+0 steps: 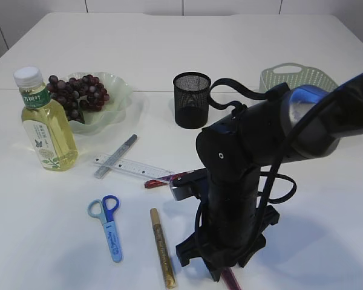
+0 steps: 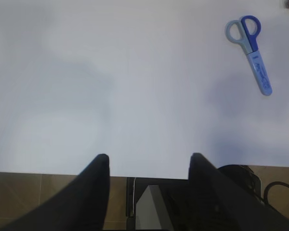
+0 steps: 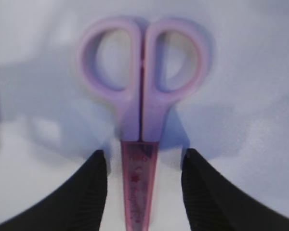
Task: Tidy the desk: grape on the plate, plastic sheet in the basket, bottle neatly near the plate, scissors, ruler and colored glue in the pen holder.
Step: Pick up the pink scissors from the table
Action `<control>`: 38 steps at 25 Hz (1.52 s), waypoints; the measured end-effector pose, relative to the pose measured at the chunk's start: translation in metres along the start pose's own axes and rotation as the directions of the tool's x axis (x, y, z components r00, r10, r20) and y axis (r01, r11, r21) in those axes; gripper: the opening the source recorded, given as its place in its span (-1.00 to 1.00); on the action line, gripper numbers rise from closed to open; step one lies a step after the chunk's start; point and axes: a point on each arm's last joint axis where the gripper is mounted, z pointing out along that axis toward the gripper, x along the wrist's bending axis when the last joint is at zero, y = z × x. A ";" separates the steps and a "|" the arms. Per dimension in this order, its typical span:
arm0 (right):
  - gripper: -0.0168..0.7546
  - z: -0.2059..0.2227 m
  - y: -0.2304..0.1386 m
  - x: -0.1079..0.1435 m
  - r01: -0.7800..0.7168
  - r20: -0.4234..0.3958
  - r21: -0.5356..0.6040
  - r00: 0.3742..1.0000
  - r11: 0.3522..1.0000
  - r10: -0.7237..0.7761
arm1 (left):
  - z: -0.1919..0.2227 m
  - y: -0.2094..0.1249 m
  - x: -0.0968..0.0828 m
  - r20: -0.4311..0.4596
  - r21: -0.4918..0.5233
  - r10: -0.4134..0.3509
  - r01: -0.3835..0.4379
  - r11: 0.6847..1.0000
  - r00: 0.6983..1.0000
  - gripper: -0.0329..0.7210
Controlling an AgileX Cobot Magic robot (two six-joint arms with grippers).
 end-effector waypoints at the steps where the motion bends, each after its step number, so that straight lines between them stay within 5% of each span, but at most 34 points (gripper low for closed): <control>1: 0.09 0.000 0.000 0.000 -0.001 -0.001 0.002 1.000 1.000 0.001 | 0.000 0.000 0.000 0.000 0.000 0.000 0.000 1.000 1.000 0.10; 38: 0.09 0.000 0.002 0.003 -0.023 -0.035 -0.022 0.999 0.999 0.022 | 0.000 0.000 0.000 -0.005 -0.001 0.002 -0.002 1.000 1.000 0.09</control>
